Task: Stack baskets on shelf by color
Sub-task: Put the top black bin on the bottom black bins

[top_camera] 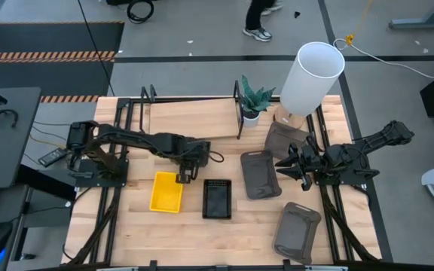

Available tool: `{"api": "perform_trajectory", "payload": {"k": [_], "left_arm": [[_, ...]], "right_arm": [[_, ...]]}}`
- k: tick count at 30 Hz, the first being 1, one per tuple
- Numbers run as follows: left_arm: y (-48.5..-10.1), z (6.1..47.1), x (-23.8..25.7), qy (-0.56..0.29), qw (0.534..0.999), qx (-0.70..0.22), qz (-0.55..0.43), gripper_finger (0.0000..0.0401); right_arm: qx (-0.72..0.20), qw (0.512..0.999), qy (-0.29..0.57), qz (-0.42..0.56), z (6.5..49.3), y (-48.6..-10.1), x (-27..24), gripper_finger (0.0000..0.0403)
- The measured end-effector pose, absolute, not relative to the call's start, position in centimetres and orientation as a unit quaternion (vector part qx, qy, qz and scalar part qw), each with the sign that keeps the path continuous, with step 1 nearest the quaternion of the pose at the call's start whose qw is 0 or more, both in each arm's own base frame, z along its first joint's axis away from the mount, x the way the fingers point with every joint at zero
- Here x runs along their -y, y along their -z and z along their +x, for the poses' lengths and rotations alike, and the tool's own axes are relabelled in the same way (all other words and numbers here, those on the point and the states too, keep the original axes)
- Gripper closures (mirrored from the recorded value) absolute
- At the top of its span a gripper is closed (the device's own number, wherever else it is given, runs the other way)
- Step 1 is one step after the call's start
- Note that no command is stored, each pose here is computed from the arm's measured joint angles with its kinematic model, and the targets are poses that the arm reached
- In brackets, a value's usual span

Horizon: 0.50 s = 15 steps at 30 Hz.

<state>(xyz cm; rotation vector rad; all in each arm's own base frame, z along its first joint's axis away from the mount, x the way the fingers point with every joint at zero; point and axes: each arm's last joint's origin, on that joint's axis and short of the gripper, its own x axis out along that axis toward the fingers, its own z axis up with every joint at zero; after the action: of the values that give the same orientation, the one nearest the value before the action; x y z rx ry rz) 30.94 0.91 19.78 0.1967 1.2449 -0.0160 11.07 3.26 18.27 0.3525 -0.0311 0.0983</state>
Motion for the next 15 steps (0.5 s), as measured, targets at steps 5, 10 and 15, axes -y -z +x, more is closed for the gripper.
{"api": "perform_trajectory", "payload": {"k": [5,10,15], "left_arm": [[-21.7,30.8,0.5,0.041,0.819,-0.548,0.163,0.0395],[-22.5,30.4,2.5,0.100,0.813,-0.522,0.237,0.0395],[-22.8,30.5,4.9,0.160,0.801,-0.486,0.310,0.0395]], "right_arm": [[0.016,0.983,-0.049,0.175,11.1,-18.3,-3.3,0.0284],[0.016,0.983,-0.049,0.175,11.1,-18.3,-3.3,0.0284],[0.020,0.983,-0.050,0.177,11.1,-18.4,-3.3,0.0284]]}}
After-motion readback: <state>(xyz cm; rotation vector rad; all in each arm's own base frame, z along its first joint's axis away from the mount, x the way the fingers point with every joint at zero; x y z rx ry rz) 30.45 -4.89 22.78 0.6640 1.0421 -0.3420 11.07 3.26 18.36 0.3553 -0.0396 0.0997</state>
